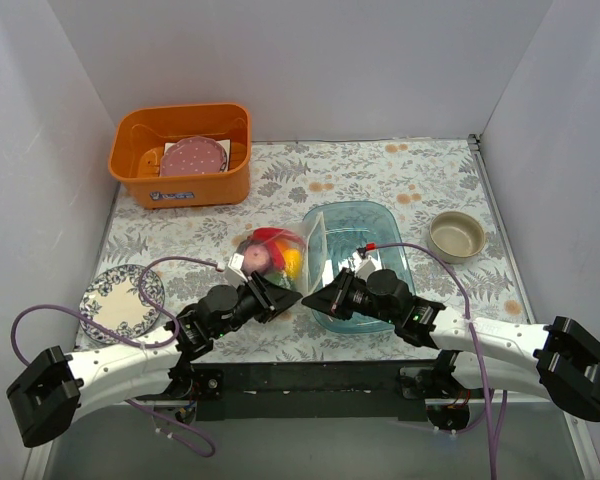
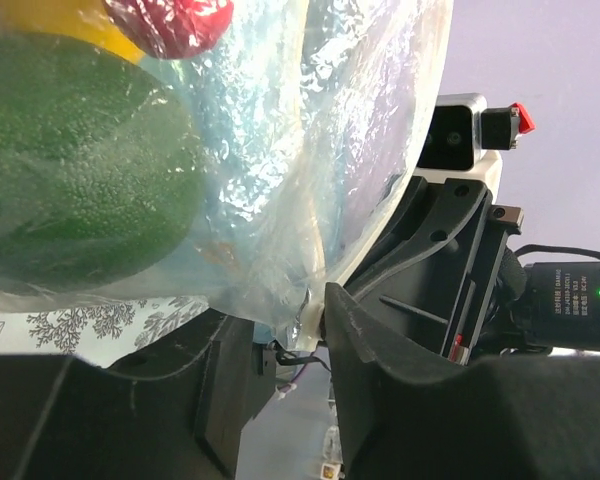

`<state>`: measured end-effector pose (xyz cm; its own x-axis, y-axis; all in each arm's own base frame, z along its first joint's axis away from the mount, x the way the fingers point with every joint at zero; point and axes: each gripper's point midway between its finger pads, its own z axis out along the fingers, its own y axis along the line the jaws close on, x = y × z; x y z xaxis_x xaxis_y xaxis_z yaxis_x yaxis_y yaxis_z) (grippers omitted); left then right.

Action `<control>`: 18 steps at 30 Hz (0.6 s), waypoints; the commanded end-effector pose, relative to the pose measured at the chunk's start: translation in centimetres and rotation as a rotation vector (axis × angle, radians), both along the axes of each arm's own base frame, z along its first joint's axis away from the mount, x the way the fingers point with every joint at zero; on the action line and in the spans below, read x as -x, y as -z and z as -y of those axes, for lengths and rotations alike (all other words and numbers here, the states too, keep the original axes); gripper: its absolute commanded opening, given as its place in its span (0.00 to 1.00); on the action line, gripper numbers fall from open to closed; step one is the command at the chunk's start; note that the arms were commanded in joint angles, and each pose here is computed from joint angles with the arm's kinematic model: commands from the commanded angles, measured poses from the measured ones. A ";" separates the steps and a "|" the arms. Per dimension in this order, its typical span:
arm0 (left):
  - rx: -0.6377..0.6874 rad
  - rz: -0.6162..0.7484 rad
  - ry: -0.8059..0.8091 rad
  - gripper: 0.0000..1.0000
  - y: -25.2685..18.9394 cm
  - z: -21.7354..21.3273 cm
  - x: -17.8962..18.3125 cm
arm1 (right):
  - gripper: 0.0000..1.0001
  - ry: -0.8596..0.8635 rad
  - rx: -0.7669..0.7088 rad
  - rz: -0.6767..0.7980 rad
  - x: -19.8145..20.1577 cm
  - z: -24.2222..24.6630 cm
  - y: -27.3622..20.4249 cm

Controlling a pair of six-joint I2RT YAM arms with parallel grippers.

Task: Place the food in the zip-top bag and seal the zipper
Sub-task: Zip the zipper food storage bag at the center of the board.

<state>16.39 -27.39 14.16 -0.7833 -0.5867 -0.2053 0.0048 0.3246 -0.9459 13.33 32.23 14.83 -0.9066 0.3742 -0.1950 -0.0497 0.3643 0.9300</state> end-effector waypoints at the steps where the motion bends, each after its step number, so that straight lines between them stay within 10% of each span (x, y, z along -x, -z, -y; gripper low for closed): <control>1: 0.196 -0.160 -0.099 0.29 -2.0 0.1 -0.9 | 0.01 -0.023 -0.065 0.021 0.3 -0.6 -2.0; 8: 0.196 -0.167 -0.088 0.00 -1.7 0.5 -0.9 | 0.01 -0.025 -0.068 0.025 0.3 -0.6 -2.2; 18: 0.140 -0.163 0.006 0.00 -1.5 1.2 0.5 | 0.01 0.010 -0.005 0.066 -1.3 -0.9 -2.3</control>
<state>16.50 -27.78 13.86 -0.7888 -0.5799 -0.2037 0.0031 0.3277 -0.9448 13.30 32.24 14.66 -0.9086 0.3683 -0.1970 -0.0497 0.3730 0.9265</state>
